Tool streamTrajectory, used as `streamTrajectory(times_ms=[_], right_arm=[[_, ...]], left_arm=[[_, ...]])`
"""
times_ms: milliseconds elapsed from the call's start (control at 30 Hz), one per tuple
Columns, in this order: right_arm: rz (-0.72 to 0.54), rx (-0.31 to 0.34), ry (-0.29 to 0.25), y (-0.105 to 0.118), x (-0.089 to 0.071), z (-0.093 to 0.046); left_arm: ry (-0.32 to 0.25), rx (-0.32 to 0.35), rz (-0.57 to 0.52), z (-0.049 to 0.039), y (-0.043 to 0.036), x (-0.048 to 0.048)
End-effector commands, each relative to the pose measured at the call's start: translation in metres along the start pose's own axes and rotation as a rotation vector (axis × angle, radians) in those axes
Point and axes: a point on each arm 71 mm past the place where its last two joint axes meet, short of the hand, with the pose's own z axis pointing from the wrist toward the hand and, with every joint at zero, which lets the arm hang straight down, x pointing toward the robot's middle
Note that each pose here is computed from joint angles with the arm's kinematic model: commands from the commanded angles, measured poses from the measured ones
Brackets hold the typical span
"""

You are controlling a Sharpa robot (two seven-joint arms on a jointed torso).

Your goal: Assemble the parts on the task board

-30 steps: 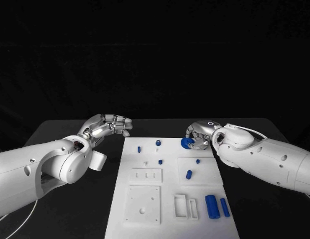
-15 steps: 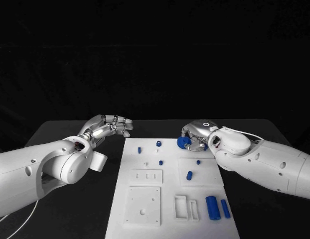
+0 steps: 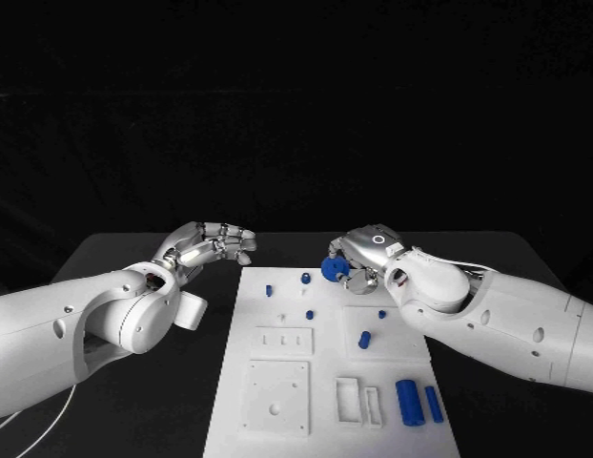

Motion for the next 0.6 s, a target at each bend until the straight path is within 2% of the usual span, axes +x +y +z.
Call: streamTrajectory(times_ms=[33,200,600], right_arm=[[-0.050,-0.019,-0.048,0.009,-0.005,0.002],[-0.051,-0.047,-0.052,0.021,-0.005,0.006],[-0.048,-0.112,-0.022,0.053,0.006,0.013]], left_arm=[[-0.001,0.012,0.003,0.0004,-0.0019,0.0015],[-0.001,0.011,0.003,0.0002,-0.0020,0.0016],[0.003,0.011,0.001,-0.0001,-0.0023,0.0029]])
